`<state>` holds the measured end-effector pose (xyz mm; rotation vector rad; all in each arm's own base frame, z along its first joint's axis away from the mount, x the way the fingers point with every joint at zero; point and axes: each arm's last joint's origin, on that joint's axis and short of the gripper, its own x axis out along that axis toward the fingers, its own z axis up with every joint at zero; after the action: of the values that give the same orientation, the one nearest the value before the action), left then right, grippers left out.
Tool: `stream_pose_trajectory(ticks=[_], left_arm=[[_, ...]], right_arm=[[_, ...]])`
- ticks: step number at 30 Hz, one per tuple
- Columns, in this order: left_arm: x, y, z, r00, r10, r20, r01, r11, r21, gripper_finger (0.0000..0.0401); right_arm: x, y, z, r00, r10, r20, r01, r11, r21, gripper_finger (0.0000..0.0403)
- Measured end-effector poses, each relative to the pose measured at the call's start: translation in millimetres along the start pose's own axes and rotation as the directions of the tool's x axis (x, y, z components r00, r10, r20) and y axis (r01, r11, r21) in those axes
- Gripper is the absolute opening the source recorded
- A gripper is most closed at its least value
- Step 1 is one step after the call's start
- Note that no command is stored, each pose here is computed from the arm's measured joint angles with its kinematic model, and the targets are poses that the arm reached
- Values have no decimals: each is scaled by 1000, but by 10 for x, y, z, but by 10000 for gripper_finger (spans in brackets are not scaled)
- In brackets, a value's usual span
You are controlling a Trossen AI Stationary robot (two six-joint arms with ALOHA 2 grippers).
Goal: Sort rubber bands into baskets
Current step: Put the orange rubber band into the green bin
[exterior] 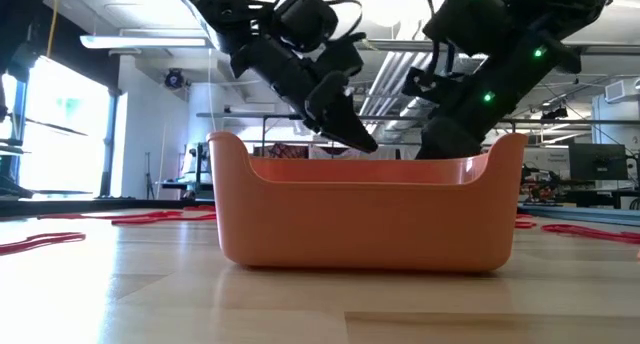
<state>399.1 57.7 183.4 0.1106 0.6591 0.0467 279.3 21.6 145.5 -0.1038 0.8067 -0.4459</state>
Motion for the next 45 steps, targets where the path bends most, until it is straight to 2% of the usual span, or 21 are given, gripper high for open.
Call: stream_pose_trajectory(ticks=[6,16,19,25,29,32,39,45], left_arm=[[-73,-133,-25,995,-10,98,8,1000,15,139],[-495,-367,-49,954,-37,296,30,999,26,139],[-657,-431,-60,933,-47,357,39,999,31,139],[-970,-501,-130,891,-57,450,44,998,40,139],[-1154,-507,-199,865,-55,499,45,998,31,139],[-1240,-510,-297,858,-53,512,51,999,18,139],[-1328,-557,-551,833,-59,550,70,998,1,139],[-1371,-659,-675,808,-93,582,119,993,-7,139]], right_arm=[[-118,160,-27,976,216,-33,-218,975,-36,0],[-688,320,-183,928,345,-142,-352,935,-35,8],[-804,408,-281,909,368,-193,-382,923,-39,33],[-935,563,-446,874,402,-275,-417,909,2,122],[-1034,653,-536,858,412,-307,-443,896,-32,168],[-1089,709,-550,859,387,-335,-431,900,-67,186],[-1110,784,-467,861,297,-412,-364,927,-94,195],[-1078,874,-440,824,243,-511,-348,930,-118,195]])
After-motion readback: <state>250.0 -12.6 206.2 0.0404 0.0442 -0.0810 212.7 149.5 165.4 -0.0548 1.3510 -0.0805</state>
